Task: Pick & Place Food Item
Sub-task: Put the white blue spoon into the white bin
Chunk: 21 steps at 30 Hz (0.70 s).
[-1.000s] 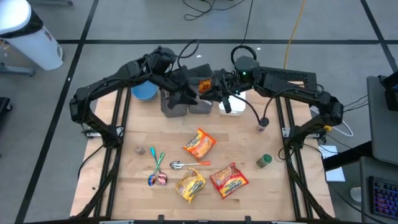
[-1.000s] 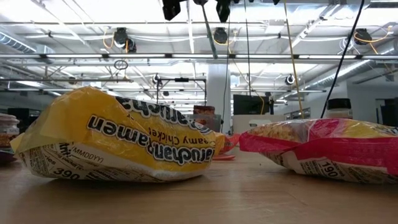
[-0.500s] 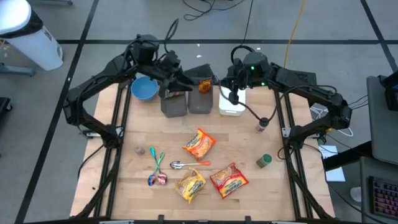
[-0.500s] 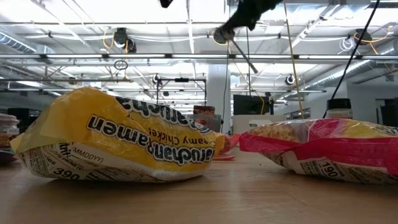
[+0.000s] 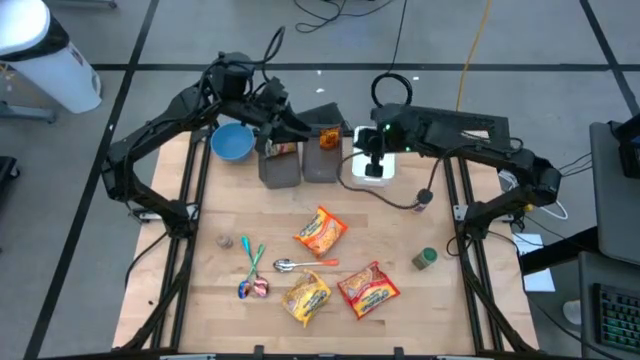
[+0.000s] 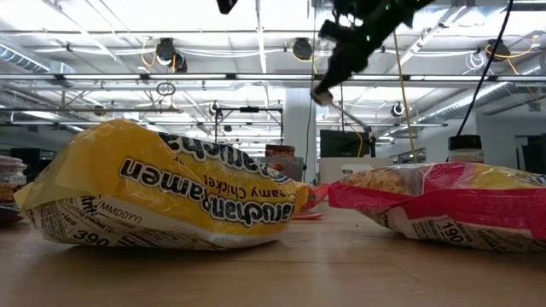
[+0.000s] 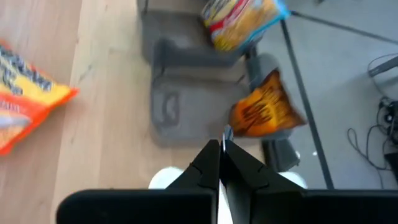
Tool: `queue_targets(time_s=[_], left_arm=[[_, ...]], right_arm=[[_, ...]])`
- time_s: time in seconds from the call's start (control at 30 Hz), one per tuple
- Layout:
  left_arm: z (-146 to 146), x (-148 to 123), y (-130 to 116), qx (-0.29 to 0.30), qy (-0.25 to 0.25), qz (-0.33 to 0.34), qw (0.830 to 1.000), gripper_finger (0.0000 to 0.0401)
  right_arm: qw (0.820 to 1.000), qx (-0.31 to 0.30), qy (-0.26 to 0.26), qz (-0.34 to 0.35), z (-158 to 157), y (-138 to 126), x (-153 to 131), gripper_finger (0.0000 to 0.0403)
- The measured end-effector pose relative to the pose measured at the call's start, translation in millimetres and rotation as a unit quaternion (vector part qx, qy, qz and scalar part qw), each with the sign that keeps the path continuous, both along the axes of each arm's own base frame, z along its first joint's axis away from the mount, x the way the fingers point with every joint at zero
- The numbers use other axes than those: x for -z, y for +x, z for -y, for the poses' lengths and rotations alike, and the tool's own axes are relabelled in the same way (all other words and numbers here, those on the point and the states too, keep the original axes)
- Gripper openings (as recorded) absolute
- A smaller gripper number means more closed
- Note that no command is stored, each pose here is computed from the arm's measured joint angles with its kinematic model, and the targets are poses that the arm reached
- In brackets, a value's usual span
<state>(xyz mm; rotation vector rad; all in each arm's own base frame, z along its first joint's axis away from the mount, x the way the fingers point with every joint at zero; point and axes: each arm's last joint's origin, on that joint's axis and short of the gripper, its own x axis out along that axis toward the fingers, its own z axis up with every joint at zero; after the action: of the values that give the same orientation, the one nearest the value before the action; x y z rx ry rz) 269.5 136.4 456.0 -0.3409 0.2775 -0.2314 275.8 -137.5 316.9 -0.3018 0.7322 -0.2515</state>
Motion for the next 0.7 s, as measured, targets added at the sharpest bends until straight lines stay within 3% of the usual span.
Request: queue_targets(time_s=[0.4,0.7], left_arm=[[0,0,0,-0.005,0.003,-0.001,1.000,0.0186],[-2,1,1,-0.029,0.009,-0.006,1.000,0.0186]], right_arm=[[0.998,-0.026,-0.001,-0.065,-6,-12,77,0.0000],[0.986,-0.111,-0.045,-0.118,-13,-18,93,0.0000]])
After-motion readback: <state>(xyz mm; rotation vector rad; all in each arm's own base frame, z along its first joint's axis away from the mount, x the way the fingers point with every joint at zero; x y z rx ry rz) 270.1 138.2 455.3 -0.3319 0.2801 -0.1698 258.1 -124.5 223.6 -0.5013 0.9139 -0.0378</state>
